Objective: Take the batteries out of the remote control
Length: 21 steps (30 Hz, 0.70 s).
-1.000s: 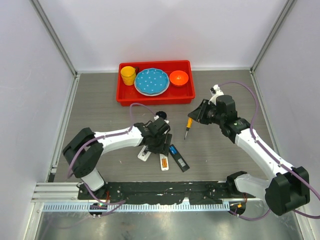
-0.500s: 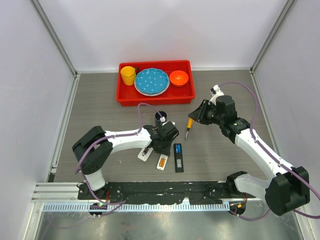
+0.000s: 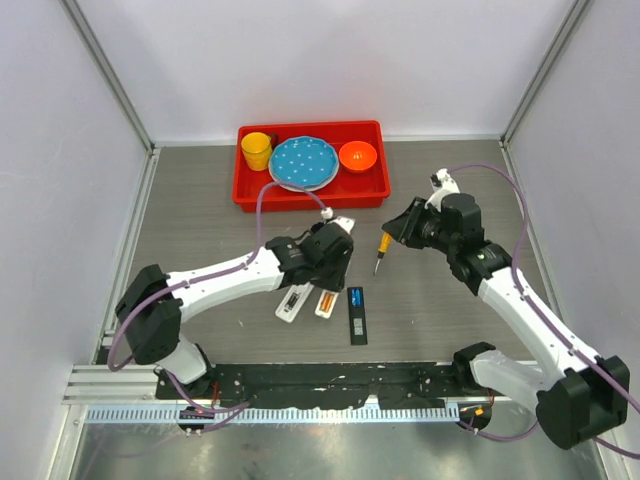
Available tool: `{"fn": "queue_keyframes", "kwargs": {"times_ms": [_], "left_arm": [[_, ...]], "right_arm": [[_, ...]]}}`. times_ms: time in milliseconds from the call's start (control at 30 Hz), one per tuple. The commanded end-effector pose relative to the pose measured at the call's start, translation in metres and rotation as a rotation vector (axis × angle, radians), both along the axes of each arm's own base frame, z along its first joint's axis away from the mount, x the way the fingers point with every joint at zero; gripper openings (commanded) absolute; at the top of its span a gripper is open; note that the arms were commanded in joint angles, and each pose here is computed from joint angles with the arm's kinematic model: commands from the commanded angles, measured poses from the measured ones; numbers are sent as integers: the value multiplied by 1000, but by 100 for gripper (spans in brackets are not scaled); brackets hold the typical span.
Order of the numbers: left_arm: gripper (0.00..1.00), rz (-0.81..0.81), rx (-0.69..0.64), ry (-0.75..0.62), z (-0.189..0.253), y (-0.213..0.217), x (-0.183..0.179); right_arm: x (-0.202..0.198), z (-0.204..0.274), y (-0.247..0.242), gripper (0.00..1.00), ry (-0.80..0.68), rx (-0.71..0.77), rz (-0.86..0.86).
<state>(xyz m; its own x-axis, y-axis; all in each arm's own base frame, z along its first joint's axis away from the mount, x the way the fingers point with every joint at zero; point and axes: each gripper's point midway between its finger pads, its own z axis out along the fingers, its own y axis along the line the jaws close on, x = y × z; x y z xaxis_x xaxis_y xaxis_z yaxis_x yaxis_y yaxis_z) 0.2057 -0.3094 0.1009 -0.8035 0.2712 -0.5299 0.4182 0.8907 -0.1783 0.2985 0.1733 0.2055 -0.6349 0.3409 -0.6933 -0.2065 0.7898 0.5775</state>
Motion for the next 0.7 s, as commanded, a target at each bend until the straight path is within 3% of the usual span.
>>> {"fn": "queue_keyframes", "kwargs": {"times_ms": [0, 233, 300, 500, 667], "left_arm": [[0, -87, -129, -75, 44, -52, 25], [0, -206, -190, -31, 40, -131, 50], [0, -230, -162, 13, 18, -142, 51], [0, -290, -58, 41, -25, -159, 56], [7, -313, -28, 47, -45, -158, 54]], "right_arm": [[0, 56, -17, 1, -155, 6, -78], [-21, 60, -105, 1, -131, -217, -456], [-28, 62, -121, 1, -140, -245, -526], [-44, 59, -139, 1, -141, -274, -586], [-42, 49, -135, 1, -116, -292, -561]]}}
